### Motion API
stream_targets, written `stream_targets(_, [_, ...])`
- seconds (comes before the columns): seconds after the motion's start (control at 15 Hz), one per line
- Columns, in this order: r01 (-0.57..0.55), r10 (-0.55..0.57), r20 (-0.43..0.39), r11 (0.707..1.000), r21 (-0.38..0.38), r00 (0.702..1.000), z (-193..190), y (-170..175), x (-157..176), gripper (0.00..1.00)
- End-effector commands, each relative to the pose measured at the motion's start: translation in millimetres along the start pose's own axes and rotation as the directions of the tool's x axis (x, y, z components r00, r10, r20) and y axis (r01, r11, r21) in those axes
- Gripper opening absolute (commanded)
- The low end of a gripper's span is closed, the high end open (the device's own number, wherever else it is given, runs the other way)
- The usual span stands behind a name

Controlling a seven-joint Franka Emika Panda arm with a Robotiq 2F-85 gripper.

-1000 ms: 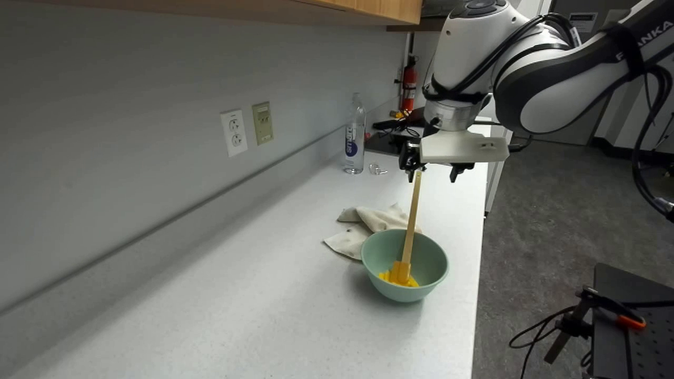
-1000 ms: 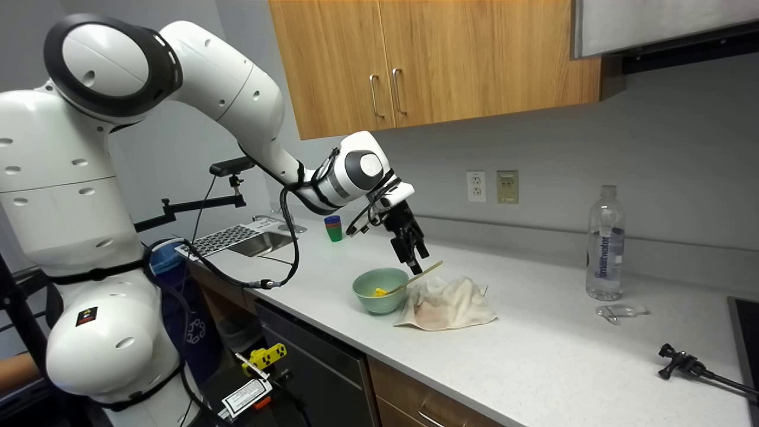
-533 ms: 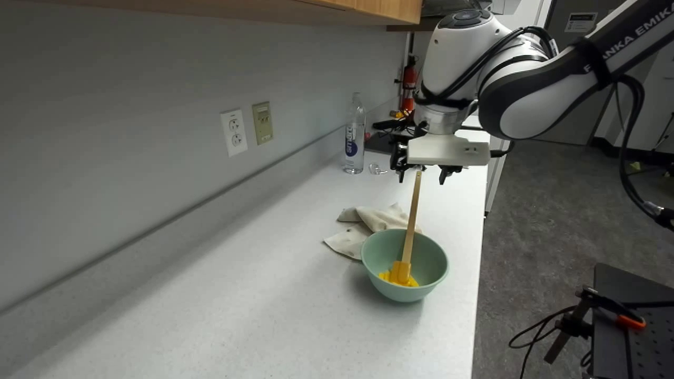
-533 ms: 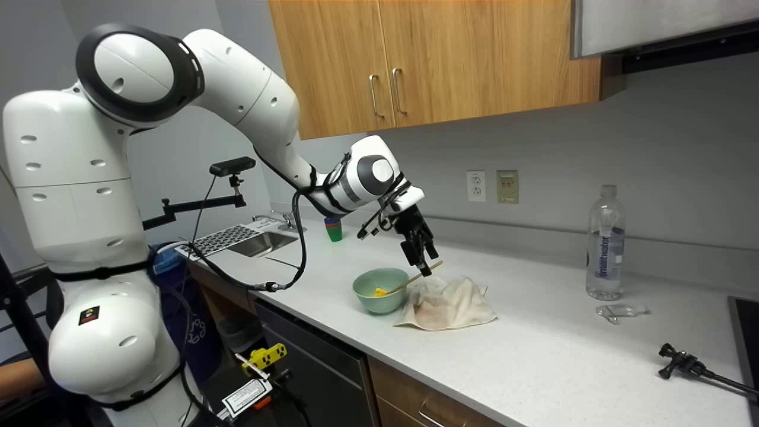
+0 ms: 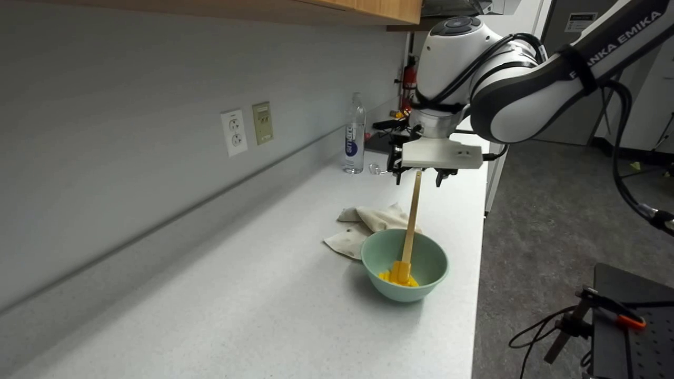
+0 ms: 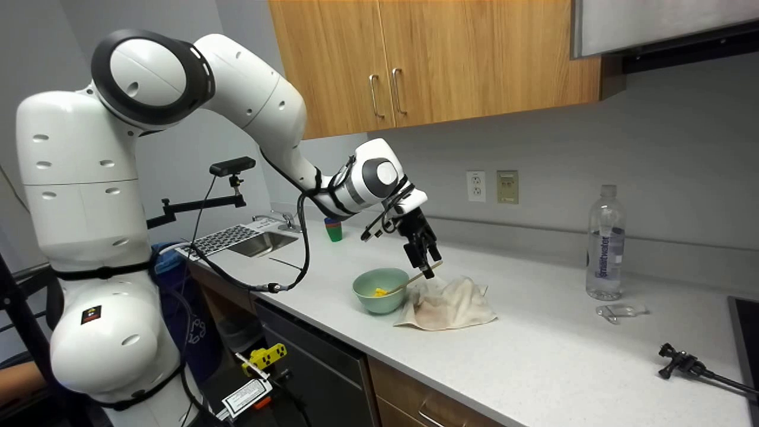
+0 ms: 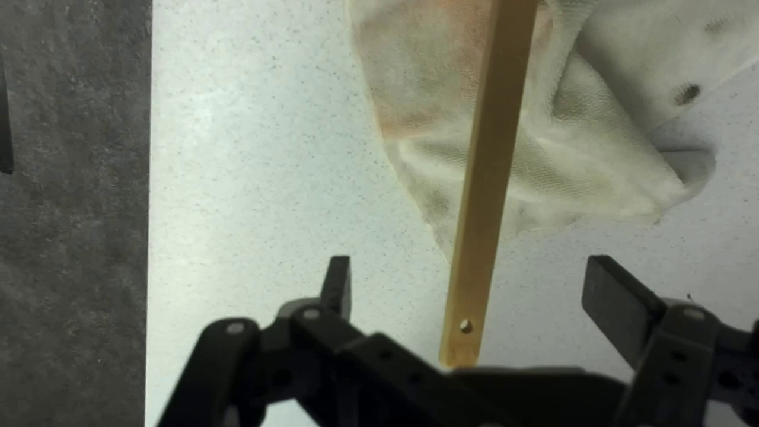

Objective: Use the wooden spoon to mix in the bowl

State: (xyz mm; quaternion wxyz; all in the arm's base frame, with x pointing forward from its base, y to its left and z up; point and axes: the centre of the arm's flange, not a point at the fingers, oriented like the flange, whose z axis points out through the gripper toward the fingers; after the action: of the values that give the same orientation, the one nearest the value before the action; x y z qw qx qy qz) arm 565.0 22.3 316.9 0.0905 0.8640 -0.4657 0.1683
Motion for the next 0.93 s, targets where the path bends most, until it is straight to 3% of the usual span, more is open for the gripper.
stream_targets(0.0, [0.012,-0.012,0.002,1.000,0.004,1.000,1.4,1.7,-1.8,1.00])
stream_targets(0.13, [0.016,-0.016,0.002,1.000,0.003,1.000,2.0,3.6,-2.1,0.97])
stream_targets(0.2, [0.019,-0.019,0.002,1.000,0.003,1.000,2.0,3.4,-2.2,0.90])
stream_targets(0.27, [0.021,-0.021,0.000,1.000,0.007,1.000,1.6,2.8,-1.9,0.73])
stream_targets(0.87, [0.039,-0.039,-0.011,0.999,0.030,0.999,-7.5,2.3,-5.3,0.06])
